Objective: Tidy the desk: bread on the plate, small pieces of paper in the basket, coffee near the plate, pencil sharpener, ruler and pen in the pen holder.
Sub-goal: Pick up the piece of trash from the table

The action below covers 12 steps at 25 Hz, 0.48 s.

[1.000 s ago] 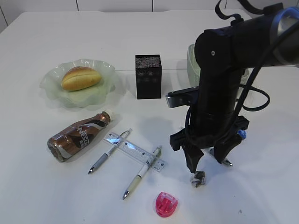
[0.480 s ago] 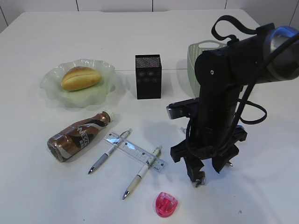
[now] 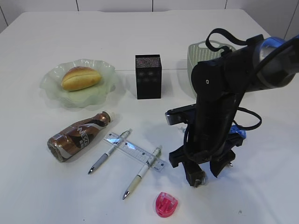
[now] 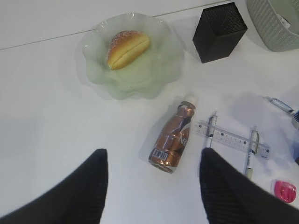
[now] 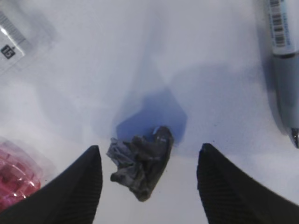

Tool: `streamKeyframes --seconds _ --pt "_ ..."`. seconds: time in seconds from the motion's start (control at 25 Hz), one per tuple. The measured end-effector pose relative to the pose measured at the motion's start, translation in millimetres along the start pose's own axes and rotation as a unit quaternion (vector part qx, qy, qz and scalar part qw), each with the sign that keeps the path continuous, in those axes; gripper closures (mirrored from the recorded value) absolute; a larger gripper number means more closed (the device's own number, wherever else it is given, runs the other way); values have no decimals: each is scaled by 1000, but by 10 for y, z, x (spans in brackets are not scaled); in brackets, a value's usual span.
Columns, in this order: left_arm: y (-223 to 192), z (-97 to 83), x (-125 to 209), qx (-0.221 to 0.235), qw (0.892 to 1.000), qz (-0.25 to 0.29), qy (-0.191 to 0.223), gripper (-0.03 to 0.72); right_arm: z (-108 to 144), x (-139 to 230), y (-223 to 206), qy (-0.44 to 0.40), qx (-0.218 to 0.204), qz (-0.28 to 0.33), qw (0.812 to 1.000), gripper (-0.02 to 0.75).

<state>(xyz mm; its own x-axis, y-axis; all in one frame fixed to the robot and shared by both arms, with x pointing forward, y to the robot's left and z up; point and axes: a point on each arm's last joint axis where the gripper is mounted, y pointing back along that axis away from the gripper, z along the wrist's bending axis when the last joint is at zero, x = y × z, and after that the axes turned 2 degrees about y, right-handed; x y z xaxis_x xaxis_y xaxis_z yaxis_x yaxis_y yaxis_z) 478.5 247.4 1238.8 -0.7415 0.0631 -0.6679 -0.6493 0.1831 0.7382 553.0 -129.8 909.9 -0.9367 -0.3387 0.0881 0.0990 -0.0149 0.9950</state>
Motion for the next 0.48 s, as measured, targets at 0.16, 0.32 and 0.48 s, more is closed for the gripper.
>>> streamKeyframes --seconds 0.16,0.32,0.48 --pt "0 7 -1 -4 1000 0 -1 258 0 -3 0 0 0 -2 1000 239" --pt "1 25 -2 -14 1000 -1 -4 258 1 -12 0 0 -1 -7 1000 239" --pt "1 29 -2 -16 1000 -1 -5 258 2 -26 0 1 -1 -14 1000 239"
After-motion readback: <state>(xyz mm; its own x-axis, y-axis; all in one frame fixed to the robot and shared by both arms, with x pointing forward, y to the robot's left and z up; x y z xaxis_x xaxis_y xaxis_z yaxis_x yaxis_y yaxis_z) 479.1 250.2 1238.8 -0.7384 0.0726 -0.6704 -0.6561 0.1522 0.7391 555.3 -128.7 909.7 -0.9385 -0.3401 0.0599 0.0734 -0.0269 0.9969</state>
